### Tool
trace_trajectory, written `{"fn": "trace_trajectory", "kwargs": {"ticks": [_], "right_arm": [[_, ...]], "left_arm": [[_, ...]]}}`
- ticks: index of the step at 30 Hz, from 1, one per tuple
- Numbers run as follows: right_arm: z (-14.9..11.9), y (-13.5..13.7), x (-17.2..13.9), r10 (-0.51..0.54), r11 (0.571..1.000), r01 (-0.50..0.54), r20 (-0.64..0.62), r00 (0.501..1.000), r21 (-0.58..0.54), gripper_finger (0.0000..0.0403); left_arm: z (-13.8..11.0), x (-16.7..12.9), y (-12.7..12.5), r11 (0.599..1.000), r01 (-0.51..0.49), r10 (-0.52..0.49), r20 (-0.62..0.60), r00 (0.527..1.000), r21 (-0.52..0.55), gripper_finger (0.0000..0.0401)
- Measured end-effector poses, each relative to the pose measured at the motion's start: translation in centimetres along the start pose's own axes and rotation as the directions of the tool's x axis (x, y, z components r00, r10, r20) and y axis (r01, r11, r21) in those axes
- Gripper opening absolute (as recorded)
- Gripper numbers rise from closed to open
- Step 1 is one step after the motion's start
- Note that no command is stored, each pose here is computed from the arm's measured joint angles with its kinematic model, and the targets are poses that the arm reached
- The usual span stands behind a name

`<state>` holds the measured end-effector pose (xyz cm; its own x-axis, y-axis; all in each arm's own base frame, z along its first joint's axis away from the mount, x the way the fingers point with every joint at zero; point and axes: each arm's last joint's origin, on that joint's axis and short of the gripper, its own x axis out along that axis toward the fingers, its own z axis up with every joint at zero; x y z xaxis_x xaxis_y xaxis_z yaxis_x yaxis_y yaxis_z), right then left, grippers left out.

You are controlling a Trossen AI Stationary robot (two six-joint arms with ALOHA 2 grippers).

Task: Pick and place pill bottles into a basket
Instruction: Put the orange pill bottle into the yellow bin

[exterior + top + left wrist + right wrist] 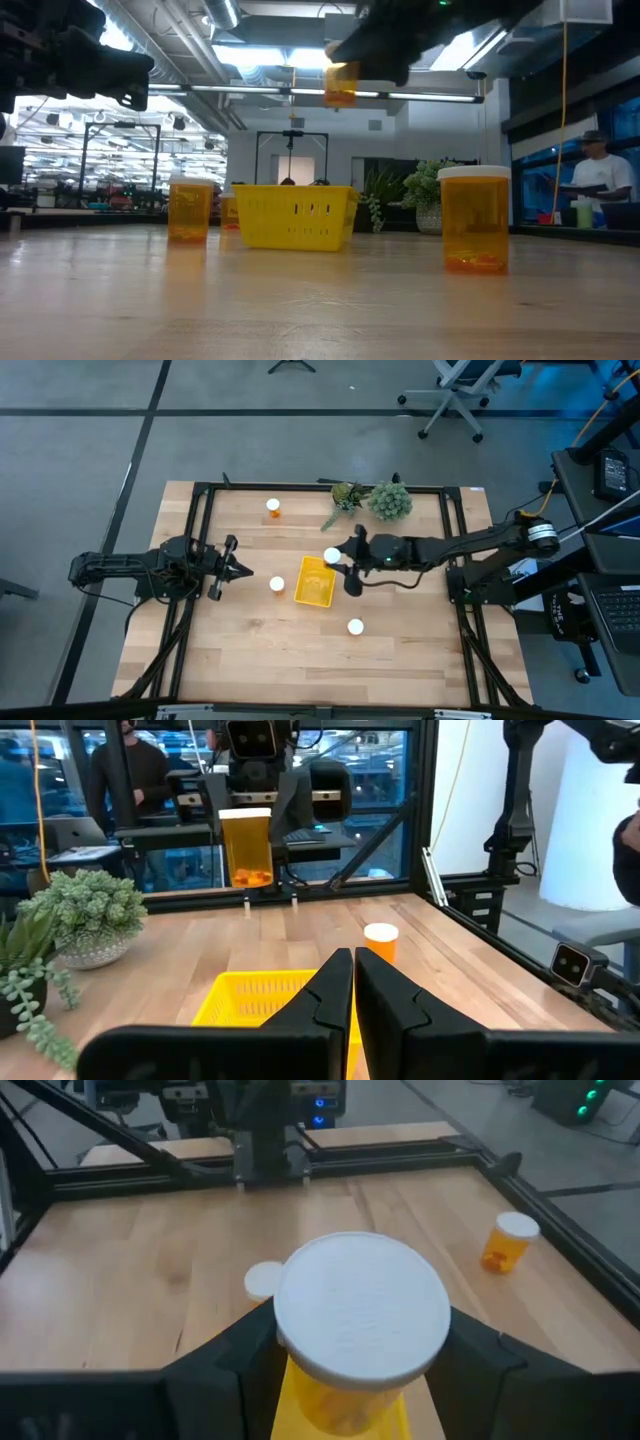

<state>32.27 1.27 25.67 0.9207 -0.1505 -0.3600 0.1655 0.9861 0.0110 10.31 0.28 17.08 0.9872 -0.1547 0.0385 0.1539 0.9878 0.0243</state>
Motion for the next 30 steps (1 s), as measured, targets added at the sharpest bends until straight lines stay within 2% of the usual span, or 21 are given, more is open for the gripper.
{"fn": "trace_trajectory", "kwargs": {"ticks": [6, 19, 30], "right_arm": [[0.4, -0.4, 2.0, -0.024, 1.0, 0.024, -0.015, 1.0, 0.009, 0.0198], [-3.9, -0.3, 5.8, -0.045, 0.999, 0.047, -0.163, 0.986, 0.011, 0.0198], [-5.3, 0.6, 6.5, -0.029, 0.999, 0.033, -0.176, 0.984, 0.02, 0.0198]], "left_arm": [[0.0, 0.0, 0.0, 1.0, -0.002, 0.002, 0.001, 1.0, 0.0, 0.0013], [0.0, 0.0, 0.0, 1.0, -0.002, 0.002, 0.0, 1.0, 0.0, 0.001], [-0.1, 0.0, 0.0, 1.0, -0.002, 0.001, -0.007, 1.0, -0.013, 0.0012]]}}
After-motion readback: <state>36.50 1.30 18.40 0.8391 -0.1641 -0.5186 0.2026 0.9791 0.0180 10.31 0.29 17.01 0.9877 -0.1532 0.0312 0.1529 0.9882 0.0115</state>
